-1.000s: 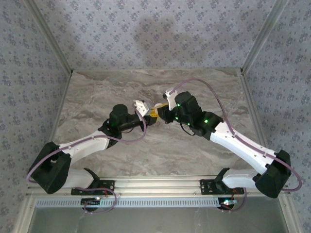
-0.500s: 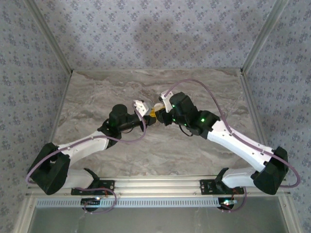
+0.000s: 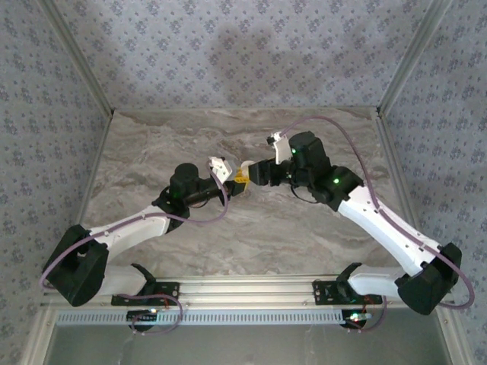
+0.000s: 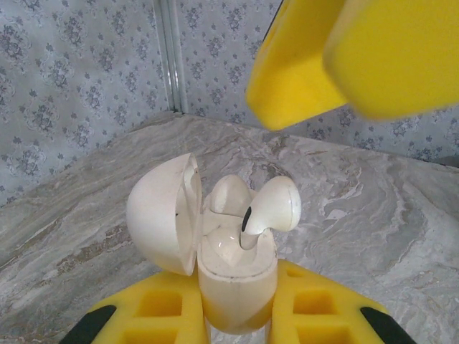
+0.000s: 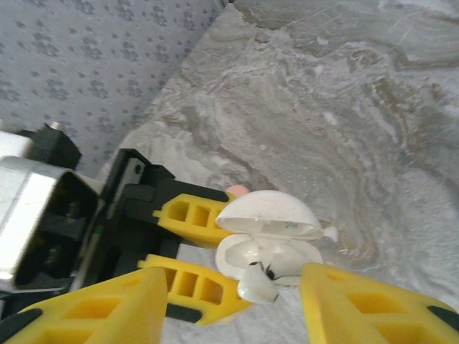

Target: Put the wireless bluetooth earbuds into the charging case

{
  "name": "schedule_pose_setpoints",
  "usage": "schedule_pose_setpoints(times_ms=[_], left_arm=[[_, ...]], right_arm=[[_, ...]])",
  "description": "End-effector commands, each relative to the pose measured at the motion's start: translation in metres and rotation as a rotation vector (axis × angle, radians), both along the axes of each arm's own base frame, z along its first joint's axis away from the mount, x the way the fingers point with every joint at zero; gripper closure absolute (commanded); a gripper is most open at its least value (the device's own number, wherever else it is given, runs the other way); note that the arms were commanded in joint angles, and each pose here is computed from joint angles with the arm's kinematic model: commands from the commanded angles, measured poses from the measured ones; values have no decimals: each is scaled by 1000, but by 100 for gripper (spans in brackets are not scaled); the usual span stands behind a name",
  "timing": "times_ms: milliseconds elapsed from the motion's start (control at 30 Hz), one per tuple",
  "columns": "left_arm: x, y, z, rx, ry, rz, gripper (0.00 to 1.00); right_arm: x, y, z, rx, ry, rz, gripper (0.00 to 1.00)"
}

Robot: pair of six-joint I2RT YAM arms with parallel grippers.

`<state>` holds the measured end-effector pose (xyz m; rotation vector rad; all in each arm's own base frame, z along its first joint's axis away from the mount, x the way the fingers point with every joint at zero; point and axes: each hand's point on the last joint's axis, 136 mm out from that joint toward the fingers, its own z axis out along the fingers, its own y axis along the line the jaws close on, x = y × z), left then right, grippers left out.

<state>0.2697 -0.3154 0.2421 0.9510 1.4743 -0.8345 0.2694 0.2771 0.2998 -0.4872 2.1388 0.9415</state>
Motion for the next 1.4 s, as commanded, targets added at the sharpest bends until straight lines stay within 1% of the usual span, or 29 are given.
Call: schedule_pose_setpoints(times_ms=[0,67,167,267,467,633,933,1200,1367], left_arm=[[-3,0,29,-39,-78,-6,86],[-3,0,28,-37,-76,-5,87],[-3,0,29,-38,-78,-5,86],[-3,0,28,-37,-76,-8,86],[-4,0,30,-37,-78,-11,86],[-3,-1,30,-36,-79,-12,86],[-3,-1,34,-38,-87,-14,86],[-2,-2,30,-31,-76,-14,86],[-2,-2,29,-32,-73,-12,86]], right_arm=[[-13,2,14,118,97,36,53],[-15,0,3,132,161,25,58],[-16,-5,-7,135,204,4,60],[-11,-12,-17,133,233,-28,60],[-2,-14,-21,158,236,-43,53],[2,-7,-15,192,226,-9,53],[4,1,-14,203,235,26,61],[-1,4,-13,213,244,56,70],[-4,6,-11,219,245,72,72]])
